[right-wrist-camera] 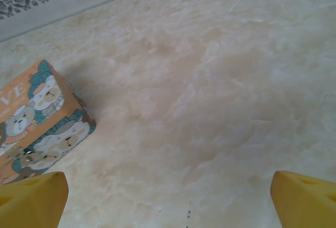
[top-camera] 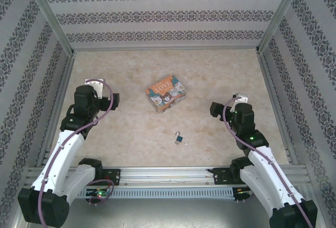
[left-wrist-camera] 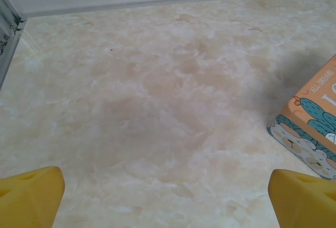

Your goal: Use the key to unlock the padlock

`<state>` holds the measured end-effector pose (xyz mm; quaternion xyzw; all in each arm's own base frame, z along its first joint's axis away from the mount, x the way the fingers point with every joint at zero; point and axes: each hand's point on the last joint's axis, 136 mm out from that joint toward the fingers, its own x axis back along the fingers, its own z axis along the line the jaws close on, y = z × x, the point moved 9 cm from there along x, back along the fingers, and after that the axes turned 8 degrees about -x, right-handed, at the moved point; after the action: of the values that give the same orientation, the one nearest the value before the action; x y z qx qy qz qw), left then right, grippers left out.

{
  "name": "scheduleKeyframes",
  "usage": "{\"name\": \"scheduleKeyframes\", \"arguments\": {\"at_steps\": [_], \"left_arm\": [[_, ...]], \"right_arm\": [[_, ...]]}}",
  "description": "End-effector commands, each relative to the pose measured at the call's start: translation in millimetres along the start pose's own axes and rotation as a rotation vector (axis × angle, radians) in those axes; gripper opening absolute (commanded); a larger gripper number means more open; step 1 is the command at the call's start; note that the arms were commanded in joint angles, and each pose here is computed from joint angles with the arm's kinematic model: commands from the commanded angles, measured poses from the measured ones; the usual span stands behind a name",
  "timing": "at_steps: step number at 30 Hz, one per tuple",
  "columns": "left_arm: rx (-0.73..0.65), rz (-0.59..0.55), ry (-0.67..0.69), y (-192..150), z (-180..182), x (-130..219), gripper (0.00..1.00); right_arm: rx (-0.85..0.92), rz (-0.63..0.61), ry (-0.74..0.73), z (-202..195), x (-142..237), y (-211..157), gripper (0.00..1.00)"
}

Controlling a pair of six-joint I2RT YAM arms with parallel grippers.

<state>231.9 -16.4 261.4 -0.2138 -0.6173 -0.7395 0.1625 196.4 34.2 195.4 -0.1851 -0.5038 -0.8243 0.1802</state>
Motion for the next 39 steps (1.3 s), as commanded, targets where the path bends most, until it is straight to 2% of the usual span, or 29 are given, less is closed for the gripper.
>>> {"name": "scheduleKeyframes", "arguments": {"at_steps": [1,7,11,21,34,39], "left_arm": [[-0.019,-0.039,0.061,3.8,7.6,7.3,1.0],[0.006,-0.143,0.142,2.2,13.1,14.5,0.99],[0.021,-0.17,0.188,0.6,16.2,12.2,0.99],[0.054,-0.163,0.315,-26.0,21.7,-11.2,0.99],[0.064,-0.092,0.311,-38.9,19.5,-33.2,0.99],[0.07,-0.079,0.322,-46.1,19.6,-35.2,0.99]], "right_arm": [[0.056,-0.087,-0.088,-8.7,-4.4,8.3,0.98],[0.191,-0.129,-0.164,-13.4,-19.7,16.2,0.98],[0.241,-0.161,-0.191,-18.0,-28.0,20.7,0.99],[0.248,-0.242,-0.148,-37.3,-57.0,16.3,0.98],[0.297,-0.347,-0.047,-36.1,-83.3,17.7,0.98],[0.305,-0.344,-0.026,-37.5,-92.6,15.9,0.98]]}}
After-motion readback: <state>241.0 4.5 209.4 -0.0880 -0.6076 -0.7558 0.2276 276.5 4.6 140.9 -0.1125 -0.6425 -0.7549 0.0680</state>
